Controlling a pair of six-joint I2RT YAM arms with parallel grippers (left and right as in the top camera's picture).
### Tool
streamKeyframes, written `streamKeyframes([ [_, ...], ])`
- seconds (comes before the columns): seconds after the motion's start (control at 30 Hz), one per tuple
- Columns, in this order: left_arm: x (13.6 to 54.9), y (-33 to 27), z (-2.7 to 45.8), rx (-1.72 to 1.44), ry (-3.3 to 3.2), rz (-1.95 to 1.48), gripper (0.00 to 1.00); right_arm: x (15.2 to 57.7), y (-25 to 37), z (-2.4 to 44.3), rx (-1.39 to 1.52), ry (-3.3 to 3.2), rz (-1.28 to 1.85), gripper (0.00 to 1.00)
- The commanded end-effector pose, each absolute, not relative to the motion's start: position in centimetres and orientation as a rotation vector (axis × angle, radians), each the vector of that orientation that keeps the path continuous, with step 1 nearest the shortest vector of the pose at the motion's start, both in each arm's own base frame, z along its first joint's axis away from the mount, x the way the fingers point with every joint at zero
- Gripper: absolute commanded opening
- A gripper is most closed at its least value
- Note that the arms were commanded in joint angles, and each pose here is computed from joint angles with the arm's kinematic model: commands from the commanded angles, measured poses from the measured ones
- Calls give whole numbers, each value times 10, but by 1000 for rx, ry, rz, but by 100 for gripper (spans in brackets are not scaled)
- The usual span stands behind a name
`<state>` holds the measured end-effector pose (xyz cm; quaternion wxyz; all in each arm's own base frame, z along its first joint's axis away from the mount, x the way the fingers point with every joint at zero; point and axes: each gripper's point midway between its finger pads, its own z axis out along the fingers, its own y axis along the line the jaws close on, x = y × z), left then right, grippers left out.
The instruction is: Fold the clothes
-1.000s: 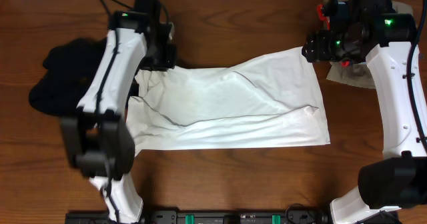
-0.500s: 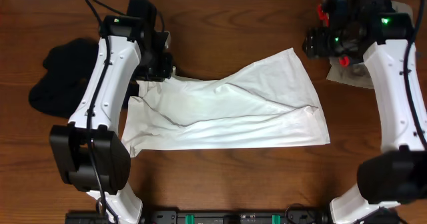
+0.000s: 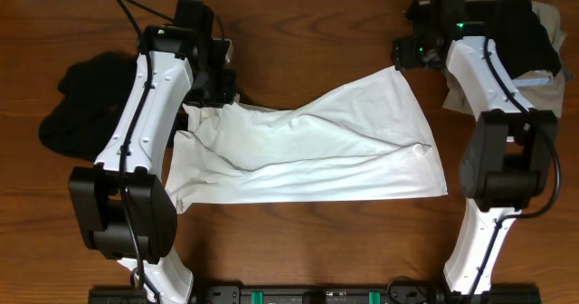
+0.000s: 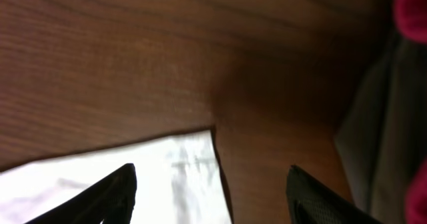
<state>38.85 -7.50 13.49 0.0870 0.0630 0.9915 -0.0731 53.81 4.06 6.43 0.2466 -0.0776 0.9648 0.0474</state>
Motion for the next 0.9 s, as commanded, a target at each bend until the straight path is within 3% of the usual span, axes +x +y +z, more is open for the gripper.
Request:
streamKeyframes([
  [0.0,389,-77,131,173,2962,-228,6,537,55,46,-297,2647,111,69],
  [0.2,391,-77,132,173,2955,-229,6,533,66,10,-353,2701,67,65],
  [0.67,391,-77,132,173,2955,-228,6,523,68,-27,-338,2781,-25,59],
  [0.73,391,-77,132,173,2955,-229,6,522,69,-28,-335,2787,-24,47],
  [0.87,392,-77,132,174,2948,-228,6,523,69,-27,-290,2787,-21,15],
])
